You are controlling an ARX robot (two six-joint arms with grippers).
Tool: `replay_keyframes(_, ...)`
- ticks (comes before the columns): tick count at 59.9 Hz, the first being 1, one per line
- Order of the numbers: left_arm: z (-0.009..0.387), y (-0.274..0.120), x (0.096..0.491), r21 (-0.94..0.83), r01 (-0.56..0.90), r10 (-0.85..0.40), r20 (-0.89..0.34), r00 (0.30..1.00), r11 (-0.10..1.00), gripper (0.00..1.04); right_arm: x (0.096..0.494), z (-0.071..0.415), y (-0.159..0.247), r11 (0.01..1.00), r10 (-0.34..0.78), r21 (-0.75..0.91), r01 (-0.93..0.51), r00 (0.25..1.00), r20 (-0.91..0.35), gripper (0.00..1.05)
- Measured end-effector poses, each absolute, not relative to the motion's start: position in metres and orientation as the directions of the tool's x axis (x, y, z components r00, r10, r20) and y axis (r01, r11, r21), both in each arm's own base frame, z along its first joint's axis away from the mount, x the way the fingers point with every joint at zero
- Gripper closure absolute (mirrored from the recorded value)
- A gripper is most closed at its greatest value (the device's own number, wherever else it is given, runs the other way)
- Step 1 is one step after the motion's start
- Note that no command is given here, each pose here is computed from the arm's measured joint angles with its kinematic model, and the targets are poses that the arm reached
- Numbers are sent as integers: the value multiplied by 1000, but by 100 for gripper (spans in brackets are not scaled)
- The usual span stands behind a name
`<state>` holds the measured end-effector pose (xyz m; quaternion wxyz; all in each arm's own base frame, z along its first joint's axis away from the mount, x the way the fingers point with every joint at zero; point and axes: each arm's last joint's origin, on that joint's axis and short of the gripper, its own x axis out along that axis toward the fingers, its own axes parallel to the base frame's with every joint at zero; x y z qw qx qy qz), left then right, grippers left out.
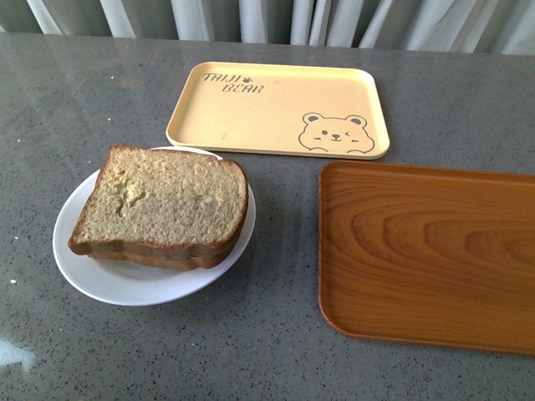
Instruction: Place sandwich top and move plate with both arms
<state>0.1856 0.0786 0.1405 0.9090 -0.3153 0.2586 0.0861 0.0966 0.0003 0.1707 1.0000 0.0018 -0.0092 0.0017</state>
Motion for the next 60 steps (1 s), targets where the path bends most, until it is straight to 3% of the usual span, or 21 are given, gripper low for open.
replay_keyframes(60,73,68,225,-836,-239,-258,-403,878,493,9,97,171,0,1000,3,4,-4,1000,19,9)
